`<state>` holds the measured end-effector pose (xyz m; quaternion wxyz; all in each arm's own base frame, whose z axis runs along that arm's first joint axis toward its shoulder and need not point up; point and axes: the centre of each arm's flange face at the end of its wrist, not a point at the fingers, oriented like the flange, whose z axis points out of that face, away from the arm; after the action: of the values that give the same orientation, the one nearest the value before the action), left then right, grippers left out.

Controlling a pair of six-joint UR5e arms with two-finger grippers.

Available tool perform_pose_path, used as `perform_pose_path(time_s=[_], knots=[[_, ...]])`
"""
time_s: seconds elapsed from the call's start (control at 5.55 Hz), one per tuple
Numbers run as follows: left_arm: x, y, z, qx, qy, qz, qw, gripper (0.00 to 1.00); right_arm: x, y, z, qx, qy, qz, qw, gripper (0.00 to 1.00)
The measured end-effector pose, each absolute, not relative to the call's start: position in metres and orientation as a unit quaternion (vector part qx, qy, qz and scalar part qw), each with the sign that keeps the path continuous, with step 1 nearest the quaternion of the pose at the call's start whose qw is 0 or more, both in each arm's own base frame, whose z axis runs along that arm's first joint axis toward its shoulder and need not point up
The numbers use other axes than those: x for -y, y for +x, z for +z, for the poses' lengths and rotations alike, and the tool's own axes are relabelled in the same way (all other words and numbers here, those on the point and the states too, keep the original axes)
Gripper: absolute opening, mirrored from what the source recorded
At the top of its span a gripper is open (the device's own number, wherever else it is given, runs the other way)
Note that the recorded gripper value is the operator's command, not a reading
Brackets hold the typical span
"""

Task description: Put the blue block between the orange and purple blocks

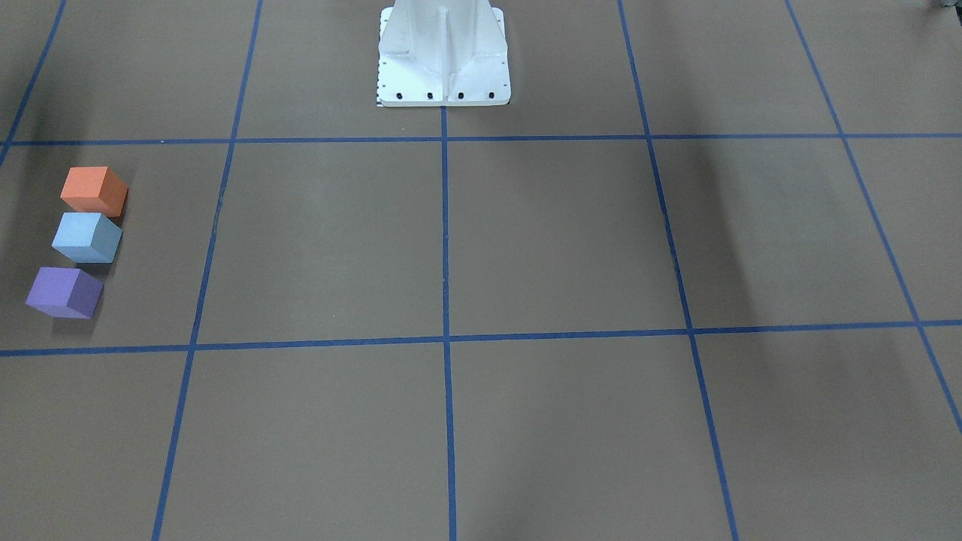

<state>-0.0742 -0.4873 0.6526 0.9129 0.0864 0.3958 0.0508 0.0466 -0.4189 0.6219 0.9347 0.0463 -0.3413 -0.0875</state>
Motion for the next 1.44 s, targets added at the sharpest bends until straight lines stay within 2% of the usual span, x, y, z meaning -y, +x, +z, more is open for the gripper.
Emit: perform_pose_path(time_s=[1.44], knots=[[0.473,-0.075,0.666,-0.392,0.074,0.045,0.916,1.00,0.418,0.048,0.632,0.342,0.035,-0.073,0.936,1.00]])
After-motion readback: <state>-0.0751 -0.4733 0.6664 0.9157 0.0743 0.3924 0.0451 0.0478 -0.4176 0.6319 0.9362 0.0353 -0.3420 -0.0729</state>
